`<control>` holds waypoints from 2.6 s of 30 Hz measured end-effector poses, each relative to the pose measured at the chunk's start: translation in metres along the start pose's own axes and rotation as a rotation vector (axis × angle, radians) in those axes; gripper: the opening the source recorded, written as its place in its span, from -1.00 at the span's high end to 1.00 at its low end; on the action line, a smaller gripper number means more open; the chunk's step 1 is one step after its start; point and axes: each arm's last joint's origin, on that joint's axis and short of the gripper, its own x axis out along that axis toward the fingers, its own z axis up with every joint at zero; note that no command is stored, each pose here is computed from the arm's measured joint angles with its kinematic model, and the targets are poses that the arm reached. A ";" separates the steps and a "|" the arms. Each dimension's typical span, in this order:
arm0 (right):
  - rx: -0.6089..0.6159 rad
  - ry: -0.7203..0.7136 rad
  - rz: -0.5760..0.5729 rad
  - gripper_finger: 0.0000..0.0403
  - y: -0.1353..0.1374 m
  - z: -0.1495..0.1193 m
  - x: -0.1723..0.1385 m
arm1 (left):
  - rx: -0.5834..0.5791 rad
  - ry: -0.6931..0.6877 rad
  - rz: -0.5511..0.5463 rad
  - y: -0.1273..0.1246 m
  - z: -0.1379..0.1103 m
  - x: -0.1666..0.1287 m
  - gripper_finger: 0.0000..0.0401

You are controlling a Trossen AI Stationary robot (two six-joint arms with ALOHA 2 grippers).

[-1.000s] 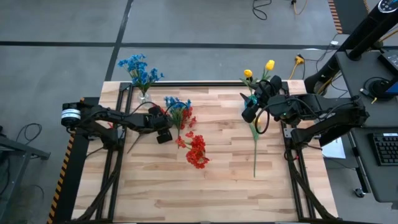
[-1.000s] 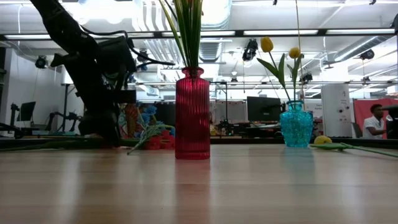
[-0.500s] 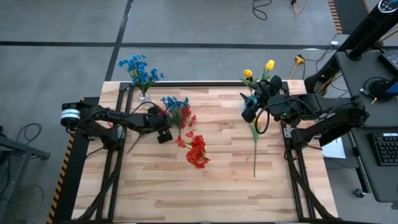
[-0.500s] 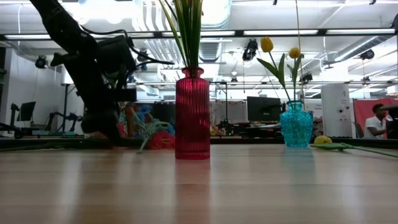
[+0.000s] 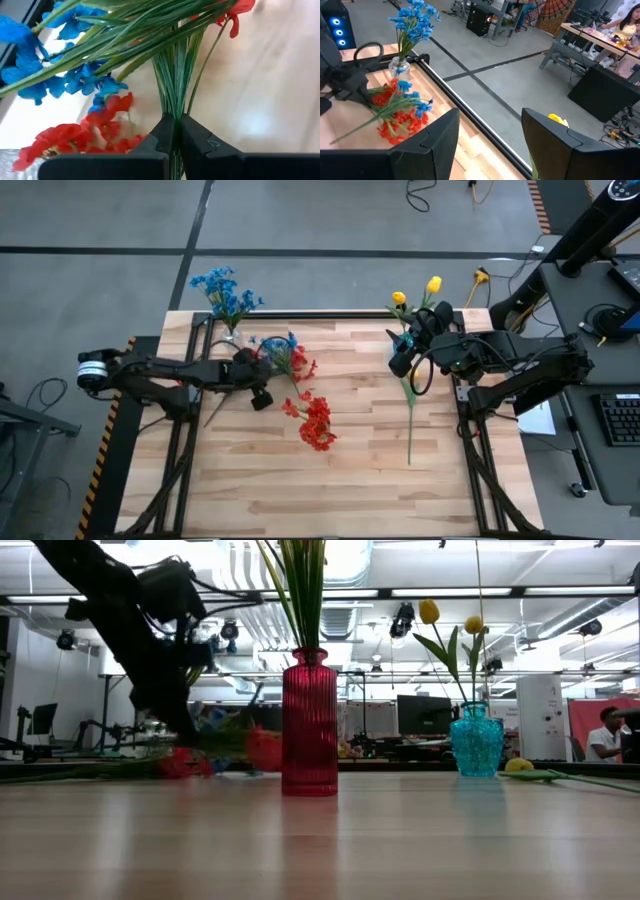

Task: Sort flowers into vase by color
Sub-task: Put the right red flowers into the red vase

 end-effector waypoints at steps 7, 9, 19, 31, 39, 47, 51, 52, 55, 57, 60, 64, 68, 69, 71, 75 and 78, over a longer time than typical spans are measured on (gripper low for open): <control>0.001 0.000 0.000 -0.03 0.000 0.000 0.000 | -0.152 -0.031 -0.177 0.004 -0.001 -0.023 1.00; 0.001 -0.001 0.000 -0.03 0.000 0.000 0.000 | -0.205 -0.032 -0.237 0.004 -0.001 -0.029 1.00; 0.001 -0.001 0.000 -0.03 0.000 0.000 0.000 | -0.370 0.088 -0.255 0.017 0.015 -0.071 1.00; 0.000 -0.001 0.001 -0.03 0.000 0.000 0.000 | -0.368 0.159 -0.283 0.041 0.056 -0.151 0.99; 0.000 0.000 0.002 -0.03 0.000 0.000 0.000 | -0.382 0.040 -0.320 0.061 0.074 -0.209 0.98; -0.020 0.010 0.004 -0.03 0.000 -0.002 -0.001 | -0.403 -0.177 -0.247 0.077 0.074 -0.243 0.98; -0.043 0.014 0.028 -0.03 0.004 -0.004 -0.006 | -0.377 -0.340 -0.276 0.074 0.070 -0.245 0.98; -0.047 0.010 0.039 -0.03 0.005 -0.004 -0.008 | -0.368 -0.388 -0.298 0.071 0.070 -0.244 0.98; -0.058 -0.003 0.075 -0.03 0.010 -0.004 -0.015 | -0.338 -0.546 -0.358 0.063 0.070 -0.239 0.98; -0.063 -0.012 0.099 -0.03 0.013 -0.004 -0.019 | -0.307 -0.653 -0.375 0.058 0.073 -0.235 0.98; -0.067 -0.038 0.135 -0.03 0.018 -0.003 -0.025 | -0.270 -0.819 -0.380 0.049 0.080 -0.226 0.98; -0.093 -0.077 0.183 -0.03 0.031 0.000 -0.030 | -0.234 -1.007 -0.380 0.038 0.093 -0.212 0.98; -0.125 -0.120 0.215 -0.03 0.047 0.003 -0.031 | -0.175 -1.115 -0.402 0.026 0.105 -0.198 0.98; -0.133 -0.134 0.219 -0.03 0.051 0.004 -0.030 | -0.164 -1.132 -0.401 0.024 0.108 -0.197 0.98; -0.155 -0.163 0.248 -0.03 0.060 0.008 -0.027 | -0.149 -1.156 -0.388 0.020 0.114 -0.193 0.98; -0.170 -0.245 0.332 -0.03 0.079 0.016 -0.019 | -0.106 -1.156 -0.366 0.015 0.124 -0.188 0.98; -0.154 -0.321 0.354 -0.03 0.089 0.023 -0.013 | -0.072 -1.159 -0.373 0.012 0.130 -0.187 0.98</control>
